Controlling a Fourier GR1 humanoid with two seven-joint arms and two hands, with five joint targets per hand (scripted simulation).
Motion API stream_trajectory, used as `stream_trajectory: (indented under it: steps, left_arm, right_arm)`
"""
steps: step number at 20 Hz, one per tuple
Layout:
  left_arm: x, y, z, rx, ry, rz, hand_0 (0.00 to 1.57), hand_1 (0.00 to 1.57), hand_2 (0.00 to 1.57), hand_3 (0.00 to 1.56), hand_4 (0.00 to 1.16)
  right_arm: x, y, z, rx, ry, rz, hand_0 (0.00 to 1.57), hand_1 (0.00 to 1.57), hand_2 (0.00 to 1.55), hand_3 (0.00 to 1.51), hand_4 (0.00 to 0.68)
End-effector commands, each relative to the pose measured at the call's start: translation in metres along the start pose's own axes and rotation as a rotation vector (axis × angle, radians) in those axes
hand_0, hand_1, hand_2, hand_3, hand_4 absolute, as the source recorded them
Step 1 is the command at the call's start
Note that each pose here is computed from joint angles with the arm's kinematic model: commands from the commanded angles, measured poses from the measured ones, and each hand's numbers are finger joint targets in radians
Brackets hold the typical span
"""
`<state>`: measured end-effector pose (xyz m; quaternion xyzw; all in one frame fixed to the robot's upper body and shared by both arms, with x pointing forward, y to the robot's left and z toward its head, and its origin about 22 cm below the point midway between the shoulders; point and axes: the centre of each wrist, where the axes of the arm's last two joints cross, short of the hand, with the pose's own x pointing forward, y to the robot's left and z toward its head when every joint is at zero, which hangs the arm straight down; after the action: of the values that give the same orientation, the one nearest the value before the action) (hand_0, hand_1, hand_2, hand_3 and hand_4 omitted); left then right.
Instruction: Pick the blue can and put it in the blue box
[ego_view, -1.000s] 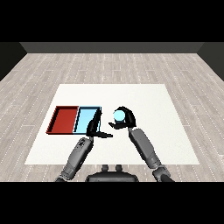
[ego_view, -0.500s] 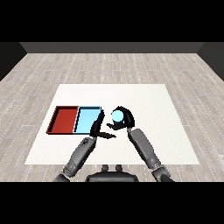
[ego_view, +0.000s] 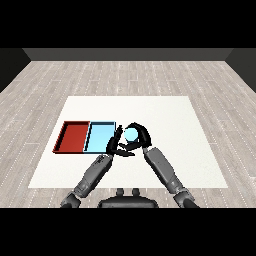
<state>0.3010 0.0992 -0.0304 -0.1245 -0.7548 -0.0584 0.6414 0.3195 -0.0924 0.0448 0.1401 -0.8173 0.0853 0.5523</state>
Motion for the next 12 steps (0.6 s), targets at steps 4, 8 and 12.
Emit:
stream_trajectory:
  steps: [4,8,12]
  left_arm:
    - [0.0,-0.001,0.0143,0.003,-0.021,0.004,0.0,0.0,0.0,0.0,0.0]
    - [0.001,-0.023,0.0052,-0.018,0.004,-0.018,0.0,0.0,0.0,0.0,0.0]
    - [0.001,-0.015,-0.0048,-0.029,0.003,0.014,0.0,0.0,0.0,0.0,0.0]
  right_arm:
    - [-0.009,0.008,-0.013,0.028,-0.005,0.007,1.41,1.41,1.43,1.39,0.651]
    - [0.009,0.019,-0.005,0.022,0.017,-0.026,1.43,1.43,1.43,1.39,0.62]
    - [0.014,0.04,-0.007,0.051,0.005,0.015,1.41,1.41,1.44,1.39,0.625]
